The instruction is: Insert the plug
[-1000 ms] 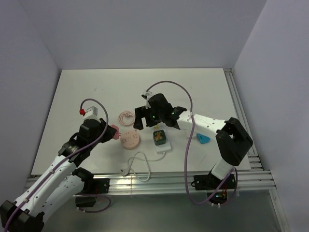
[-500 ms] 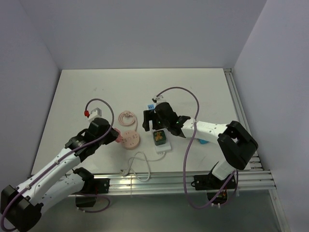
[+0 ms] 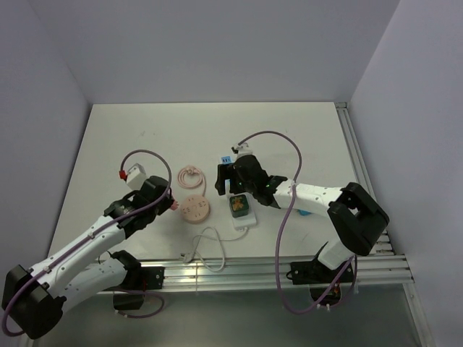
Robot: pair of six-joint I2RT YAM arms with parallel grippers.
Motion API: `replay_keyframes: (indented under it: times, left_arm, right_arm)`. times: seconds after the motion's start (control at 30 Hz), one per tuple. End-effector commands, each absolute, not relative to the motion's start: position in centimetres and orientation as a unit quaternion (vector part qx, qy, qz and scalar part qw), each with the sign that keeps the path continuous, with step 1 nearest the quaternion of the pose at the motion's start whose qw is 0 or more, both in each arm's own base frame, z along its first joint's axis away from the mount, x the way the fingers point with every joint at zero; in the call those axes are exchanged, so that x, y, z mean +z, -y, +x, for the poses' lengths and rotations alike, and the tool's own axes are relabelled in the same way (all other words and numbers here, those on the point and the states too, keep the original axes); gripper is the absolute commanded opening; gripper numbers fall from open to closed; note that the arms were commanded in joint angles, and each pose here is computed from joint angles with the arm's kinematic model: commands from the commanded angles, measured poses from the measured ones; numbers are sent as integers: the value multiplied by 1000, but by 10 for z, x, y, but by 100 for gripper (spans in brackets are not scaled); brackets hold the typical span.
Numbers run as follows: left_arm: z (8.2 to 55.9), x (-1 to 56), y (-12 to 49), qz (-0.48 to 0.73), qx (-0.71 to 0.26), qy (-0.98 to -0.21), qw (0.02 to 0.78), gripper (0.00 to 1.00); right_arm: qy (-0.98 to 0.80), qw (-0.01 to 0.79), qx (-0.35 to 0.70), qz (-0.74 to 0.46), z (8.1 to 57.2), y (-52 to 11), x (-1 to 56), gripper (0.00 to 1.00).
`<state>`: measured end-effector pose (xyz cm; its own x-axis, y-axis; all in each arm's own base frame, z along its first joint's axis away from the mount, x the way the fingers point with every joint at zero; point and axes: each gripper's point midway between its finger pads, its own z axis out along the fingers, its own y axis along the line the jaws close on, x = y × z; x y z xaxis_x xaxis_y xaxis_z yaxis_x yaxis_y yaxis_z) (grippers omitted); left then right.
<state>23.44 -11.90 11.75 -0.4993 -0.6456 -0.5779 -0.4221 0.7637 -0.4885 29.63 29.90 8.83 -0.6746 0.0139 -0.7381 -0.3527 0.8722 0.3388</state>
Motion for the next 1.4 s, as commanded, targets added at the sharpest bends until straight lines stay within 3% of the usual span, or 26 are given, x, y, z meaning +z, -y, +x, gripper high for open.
replay_keyframes:
  times: [0.0, 0.17, 0.33, 0.5, 0.93, 1.37]
  left_arm:
    - [242, 136, 117, -344, -138, -839, 398, 0]
    - [233, 129, 103, -386, -71, -846, 361, 0]
    - [245, 139, 135, -318, -150, -856, 380, 0]
    - [243, 146, 145, -283, -164, -860, 392, 0]
    - [234, 112, 170, -220, -27, -909, 353, 0]
    - [235, 98, 168, -201, 27, -918, 341, 0]
  right_arm:
    - [-866, 429, 245, -79, 305, -298, 114, 92]
    - [-864, 435, 243, -77, 305, -295, 115, 92]
    - [-863, 436, 245, -77, 305, -296, 117, 92]
    - [-863, 435, 246, -77, 304, -296, 117, 92]
    - [-864, 433, 244, -78, 304, -296, 115, 92]
    - [-864, 433, 246, -78, 305, -295, 114, 92]
